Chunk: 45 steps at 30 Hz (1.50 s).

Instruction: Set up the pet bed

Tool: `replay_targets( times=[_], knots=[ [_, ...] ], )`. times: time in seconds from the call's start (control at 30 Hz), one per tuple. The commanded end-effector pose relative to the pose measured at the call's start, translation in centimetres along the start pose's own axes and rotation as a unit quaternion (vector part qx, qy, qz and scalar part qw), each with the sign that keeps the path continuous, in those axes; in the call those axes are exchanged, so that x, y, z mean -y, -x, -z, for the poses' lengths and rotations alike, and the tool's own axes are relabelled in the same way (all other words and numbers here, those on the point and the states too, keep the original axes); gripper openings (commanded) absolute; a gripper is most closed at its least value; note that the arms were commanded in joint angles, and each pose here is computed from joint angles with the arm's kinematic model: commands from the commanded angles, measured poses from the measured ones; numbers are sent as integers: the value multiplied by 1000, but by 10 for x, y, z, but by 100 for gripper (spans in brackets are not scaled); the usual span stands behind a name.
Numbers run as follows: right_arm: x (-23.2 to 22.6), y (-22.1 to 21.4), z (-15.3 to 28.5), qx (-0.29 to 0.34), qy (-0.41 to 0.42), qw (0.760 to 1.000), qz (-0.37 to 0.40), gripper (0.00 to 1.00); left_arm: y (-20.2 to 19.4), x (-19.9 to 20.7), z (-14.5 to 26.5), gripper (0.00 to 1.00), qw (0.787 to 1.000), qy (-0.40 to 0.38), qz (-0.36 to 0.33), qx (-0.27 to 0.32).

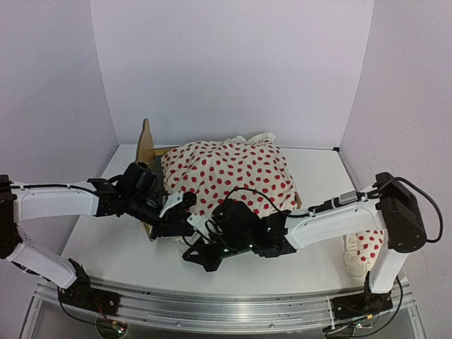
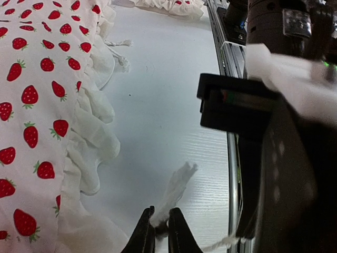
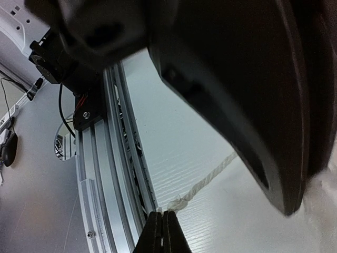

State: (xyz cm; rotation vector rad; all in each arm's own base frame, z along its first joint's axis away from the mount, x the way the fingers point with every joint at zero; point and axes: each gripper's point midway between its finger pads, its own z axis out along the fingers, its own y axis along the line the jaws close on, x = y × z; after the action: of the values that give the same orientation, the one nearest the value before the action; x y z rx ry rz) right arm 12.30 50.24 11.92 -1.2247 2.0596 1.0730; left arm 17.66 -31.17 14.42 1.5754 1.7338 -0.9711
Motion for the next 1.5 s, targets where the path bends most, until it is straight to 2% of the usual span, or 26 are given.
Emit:
replay_targets(
  times=[0.0,0.1,0.2,0.27,0.33,0.5,0.57,0.8,0.93,1.1,1.2,1.3,1.47],
  knots=[
    [-29,16,-2,7,64,998,1,0,-4,-10,-14,27,1000,26,0,-9],
    [-31,19,-2,12,69,998,-2,0,-12,-12,-15,51,999,34,-1,-26],
    [-31,20,-2,14,67,998,-2,0,-14,-13,-9,69,998,45,-14,-40],
    [-30,20,-3,14,67,998,-2,0,-16,-13,-4,77,997,49,-19,-52],
    [-28,21,-3,16,64,998,-6,0,-14,-16,3,80,997,54,-22,-55],
    [-12,22,-3,15,56,997,-43,0,6,-19,32,80,997,56,-39,-22],
    [-4,21,-4,16,50,997,-61,0,8,-10,39,77,996,49,-68,-14],
    [43,1,-11,9,17,986,-165,0,-29,22,47,67,985,33,-171,-23],
    [59,-17,-21,-6,6,980,-200,0,-58,33,41,62,974,2,-218,-56],
    [68,-37,-31,-28,-3,976,-218,0,-104,24,24,62,952,-43,-271,-137],
    [71,-43,-33,-33,-8,974,-223,0,-112,5,13,61,946,-47,-271,-171],
    [73,-45,-36,-35,-11,974,-222,0,-111,-6,4,61,937,-50,-301,-173],
    [74,-46,-37,-36,-12,975,-218,0,-131,-4,-5,57,902,-81,-371,-203]
  ],
)
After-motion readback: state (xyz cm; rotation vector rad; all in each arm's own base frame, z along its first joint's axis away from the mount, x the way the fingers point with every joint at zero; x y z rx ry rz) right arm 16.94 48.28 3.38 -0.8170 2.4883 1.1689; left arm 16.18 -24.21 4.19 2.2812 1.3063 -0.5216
